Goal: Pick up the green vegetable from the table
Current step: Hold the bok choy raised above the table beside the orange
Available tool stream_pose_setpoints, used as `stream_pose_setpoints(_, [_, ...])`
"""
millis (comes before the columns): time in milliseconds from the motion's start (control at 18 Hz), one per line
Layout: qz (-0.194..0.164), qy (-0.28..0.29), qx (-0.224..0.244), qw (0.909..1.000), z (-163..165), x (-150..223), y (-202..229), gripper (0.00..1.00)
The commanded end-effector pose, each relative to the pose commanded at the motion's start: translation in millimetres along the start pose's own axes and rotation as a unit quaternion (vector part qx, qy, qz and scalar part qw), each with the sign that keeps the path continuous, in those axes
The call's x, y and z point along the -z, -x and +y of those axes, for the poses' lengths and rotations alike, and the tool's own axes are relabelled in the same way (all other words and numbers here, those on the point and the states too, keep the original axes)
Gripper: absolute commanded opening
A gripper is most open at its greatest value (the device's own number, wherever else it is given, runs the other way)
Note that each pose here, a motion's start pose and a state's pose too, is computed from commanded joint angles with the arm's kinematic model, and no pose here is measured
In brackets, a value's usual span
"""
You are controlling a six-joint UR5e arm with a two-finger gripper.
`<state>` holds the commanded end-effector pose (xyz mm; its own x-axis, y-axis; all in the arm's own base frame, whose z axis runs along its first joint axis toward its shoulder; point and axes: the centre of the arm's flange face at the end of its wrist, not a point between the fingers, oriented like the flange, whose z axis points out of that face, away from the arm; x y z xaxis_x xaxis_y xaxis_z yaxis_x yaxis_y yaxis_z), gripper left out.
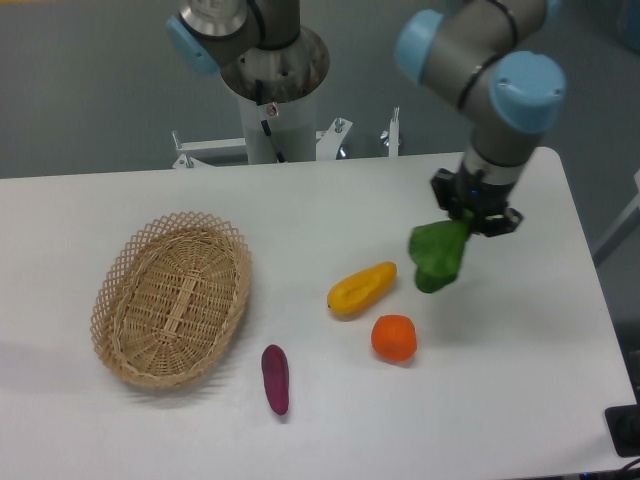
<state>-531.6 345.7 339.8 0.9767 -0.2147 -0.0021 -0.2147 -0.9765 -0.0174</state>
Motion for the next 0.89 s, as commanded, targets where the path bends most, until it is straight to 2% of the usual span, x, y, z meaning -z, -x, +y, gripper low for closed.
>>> stream_pose_setpoints(889, [-0.002,0.0,-0.008,1.0,0.1,-5.9,20.5,0.23])
